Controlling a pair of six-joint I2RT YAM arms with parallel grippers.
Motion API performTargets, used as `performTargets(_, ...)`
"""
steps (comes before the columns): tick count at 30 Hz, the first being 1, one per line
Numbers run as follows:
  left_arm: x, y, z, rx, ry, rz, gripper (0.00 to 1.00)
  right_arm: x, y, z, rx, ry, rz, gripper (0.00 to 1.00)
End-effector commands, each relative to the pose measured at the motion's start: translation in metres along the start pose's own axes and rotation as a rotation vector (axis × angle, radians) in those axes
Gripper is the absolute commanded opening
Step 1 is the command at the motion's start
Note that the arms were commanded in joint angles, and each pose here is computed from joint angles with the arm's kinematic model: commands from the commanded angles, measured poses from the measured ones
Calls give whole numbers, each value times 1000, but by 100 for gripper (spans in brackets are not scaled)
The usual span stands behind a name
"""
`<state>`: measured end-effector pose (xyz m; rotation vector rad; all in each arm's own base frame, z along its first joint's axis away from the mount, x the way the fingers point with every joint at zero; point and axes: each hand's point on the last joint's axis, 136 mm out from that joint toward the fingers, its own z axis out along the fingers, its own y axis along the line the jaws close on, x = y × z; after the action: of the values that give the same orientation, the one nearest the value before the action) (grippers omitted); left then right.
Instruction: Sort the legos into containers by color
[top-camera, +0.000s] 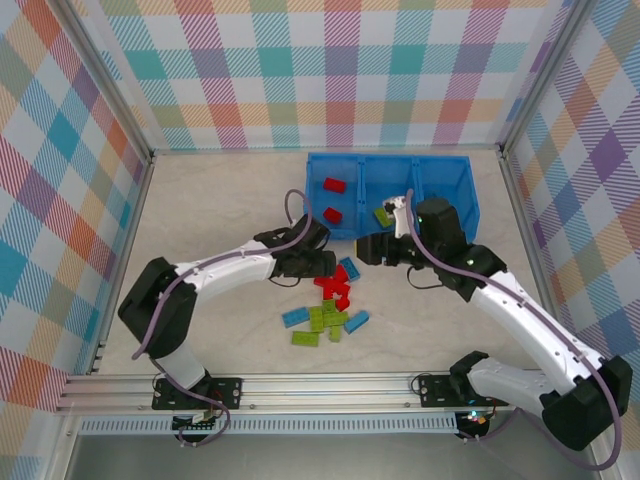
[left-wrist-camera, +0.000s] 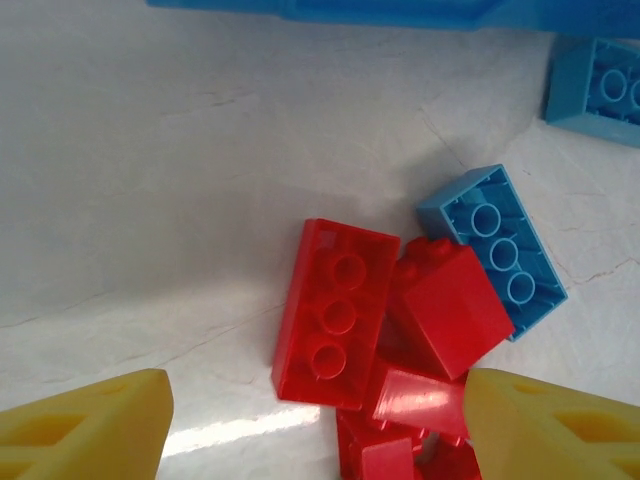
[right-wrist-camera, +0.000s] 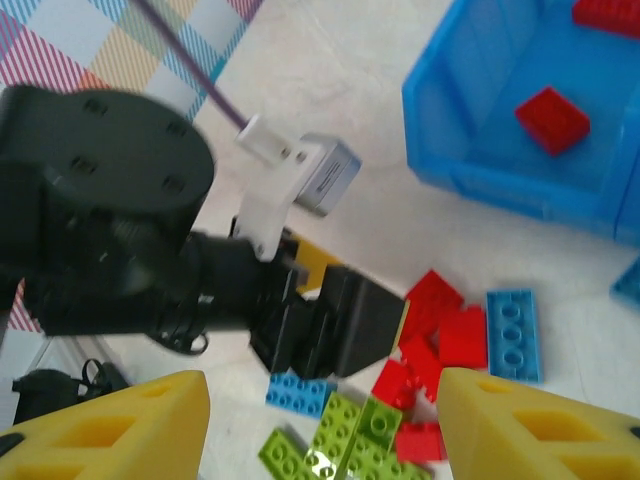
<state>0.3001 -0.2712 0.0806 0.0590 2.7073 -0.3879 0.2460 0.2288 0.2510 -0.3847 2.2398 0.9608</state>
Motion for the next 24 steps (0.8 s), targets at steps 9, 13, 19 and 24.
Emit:
performTargets(9, 1, -5, 42, 26, 68, -6, 66, 16, 4, -16, -2, 51, 71, 62)
performTargets(13, 7, 7, 49, -22, 83, -19, 58, 19, 4, -14, -17, 55, 94, 63)
performTargets(19, 14, 22, 52, -85, 98, 3, 47, 20, 5, -11, -23, 69, 106, 64)
performTargets(24, 14, 32, 51, -134, 92, 35, 43, 21, 6, -11, -29, 79, 109, 65)
